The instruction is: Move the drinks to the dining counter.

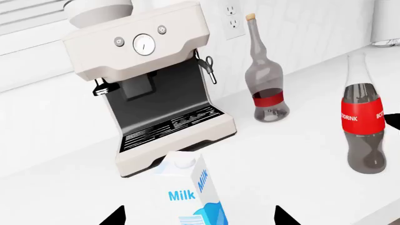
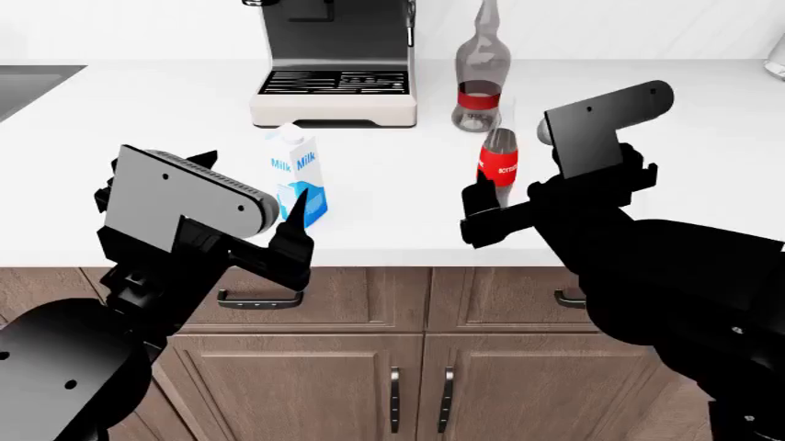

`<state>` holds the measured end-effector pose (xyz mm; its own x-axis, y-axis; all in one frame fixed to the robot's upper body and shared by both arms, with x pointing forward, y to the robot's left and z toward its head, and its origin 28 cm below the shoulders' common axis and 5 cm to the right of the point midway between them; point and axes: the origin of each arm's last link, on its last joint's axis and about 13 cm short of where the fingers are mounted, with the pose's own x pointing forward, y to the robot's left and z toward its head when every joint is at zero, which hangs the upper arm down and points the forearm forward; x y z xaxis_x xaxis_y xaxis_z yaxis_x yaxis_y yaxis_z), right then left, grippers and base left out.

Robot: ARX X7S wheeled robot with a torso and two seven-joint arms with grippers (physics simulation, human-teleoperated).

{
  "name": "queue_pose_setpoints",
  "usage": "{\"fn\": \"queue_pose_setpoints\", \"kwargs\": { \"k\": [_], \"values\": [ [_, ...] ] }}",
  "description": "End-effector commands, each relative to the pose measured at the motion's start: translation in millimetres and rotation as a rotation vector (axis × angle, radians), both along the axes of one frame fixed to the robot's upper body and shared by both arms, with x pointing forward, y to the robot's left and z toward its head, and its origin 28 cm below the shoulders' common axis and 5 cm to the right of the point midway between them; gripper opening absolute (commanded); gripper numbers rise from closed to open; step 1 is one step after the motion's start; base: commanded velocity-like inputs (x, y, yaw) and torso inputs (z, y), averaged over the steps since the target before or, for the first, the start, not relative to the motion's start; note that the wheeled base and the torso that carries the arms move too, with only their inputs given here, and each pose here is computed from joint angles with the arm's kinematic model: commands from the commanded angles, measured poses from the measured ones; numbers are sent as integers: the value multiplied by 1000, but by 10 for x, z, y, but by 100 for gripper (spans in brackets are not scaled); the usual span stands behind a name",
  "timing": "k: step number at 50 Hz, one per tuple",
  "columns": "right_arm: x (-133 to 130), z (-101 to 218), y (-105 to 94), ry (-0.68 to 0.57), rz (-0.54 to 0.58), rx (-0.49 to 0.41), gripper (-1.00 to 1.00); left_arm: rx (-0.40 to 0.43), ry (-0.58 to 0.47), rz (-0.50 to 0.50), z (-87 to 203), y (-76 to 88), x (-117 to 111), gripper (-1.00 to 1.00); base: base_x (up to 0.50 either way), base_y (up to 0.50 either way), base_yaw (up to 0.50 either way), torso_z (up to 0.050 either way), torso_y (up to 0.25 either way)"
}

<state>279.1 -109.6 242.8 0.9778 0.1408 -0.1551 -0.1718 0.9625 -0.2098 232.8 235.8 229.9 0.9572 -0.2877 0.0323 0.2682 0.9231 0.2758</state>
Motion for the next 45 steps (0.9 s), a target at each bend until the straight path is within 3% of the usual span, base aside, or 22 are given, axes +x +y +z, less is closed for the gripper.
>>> {"fn": "queue_pose_setpoints", "kwargs": {
  "k": [1, 31, 36, 45],
  "values": [
    [195, -69, 24, 31, 5, 6, 100, 5, 0, -6, -22, -5, -16, 100, 0, 0, 0, 0, 0],
    [560, -70, 56, 85, 6, 25, 100, 4, -2, -3, -46, 10, -37, 100, 0, 0, 0, 0, 0],
    [570, -70, 94, 89, 46, 18, 100, 3, -2, -11, -53, 1, -45, 100, 0, 0, 0, 0, 0],
    [597, -64, 39, 95, 23, 34, 100, 7, -4, -11, -53, -3, -55, 100, 0, 0, 0, 0, 0]
  ]
}}
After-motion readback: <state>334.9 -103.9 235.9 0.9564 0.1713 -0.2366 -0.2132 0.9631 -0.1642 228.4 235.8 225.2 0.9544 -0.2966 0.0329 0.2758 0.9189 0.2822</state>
